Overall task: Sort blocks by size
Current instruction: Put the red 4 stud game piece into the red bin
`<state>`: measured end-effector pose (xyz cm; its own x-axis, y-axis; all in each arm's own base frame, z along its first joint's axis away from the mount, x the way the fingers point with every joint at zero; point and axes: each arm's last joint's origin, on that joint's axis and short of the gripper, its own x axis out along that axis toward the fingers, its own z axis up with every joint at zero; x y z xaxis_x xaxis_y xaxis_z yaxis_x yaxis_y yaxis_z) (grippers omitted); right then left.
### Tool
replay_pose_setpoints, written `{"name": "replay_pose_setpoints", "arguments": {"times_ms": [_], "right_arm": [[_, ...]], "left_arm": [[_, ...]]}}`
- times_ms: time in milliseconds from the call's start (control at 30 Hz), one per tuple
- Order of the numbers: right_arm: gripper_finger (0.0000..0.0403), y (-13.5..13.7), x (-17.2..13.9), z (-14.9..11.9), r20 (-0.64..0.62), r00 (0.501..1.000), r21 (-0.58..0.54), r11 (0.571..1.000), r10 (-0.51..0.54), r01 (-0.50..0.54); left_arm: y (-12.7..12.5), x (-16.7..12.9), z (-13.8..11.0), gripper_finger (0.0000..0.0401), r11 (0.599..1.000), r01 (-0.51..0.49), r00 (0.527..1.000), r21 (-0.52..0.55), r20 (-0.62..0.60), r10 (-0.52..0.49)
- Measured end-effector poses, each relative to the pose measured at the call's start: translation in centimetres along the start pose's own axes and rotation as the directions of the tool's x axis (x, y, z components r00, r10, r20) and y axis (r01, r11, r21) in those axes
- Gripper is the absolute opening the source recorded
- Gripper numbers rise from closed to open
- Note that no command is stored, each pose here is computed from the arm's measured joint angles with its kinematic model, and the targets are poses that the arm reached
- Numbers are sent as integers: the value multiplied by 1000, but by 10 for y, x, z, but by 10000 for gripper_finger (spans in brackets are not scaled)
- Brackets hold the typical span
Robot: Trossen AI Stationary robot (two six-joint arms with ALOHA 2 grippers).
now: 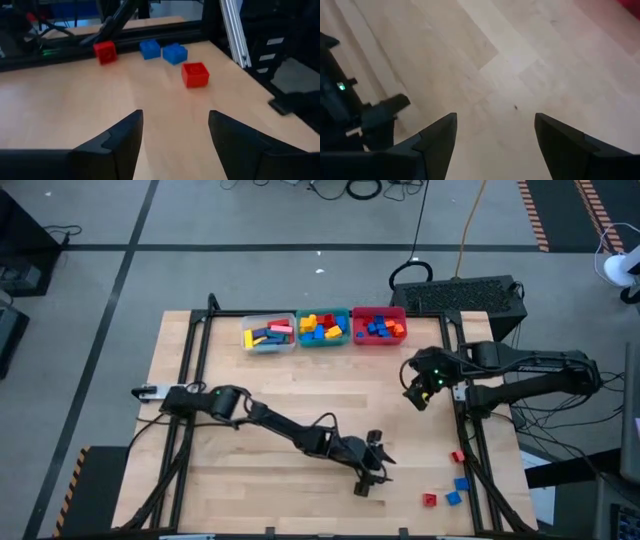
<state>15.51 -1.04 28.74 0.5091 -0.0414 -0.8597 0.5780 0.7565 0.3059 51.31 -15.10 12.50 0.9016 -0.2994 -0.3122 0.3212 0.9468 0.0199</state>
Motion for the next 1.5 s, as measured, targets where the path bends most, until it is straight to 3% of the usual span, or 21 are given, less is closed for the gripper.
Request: {"name": "replay_pose_setpoints", "arguments": {"times_ms": [167,433,600,800,1000,1200,1500], "right_arm": [[251,4,0,-7,-47,999,-18,1000,10,-10],[251,17,3,-42,-298,951,2,996,-83,87],[251,33,12,-65,-454,875,9,981,-168,194],[251,54,35,-86,-514,798,-23,936,-313,352],[251,61,52,-107,-590,657,-158,866,-468,475],[251,57,71,-131,-678,579,-199,871,-453,449],[251,58,78,-148,-673,606,-340,905,-424,256]], "left_arm": [[-5,18,-12,228,1000,2,999,2,-47,-2],[-5,17,-17,228,1000,-3,992,2,-128,3],[-6,17,-22,228,1000,-2,984,1,-179,2],[-7,16,-25,228,1000,1,977,0,-215,-1],[-11,16,-25,228,1000,7,976,2,-217,-6],[-15,16,-25,228,1000,14,976,4,-218,-13],[-14,16,-26,228,1000,12,976,4,-219,-11]]}}
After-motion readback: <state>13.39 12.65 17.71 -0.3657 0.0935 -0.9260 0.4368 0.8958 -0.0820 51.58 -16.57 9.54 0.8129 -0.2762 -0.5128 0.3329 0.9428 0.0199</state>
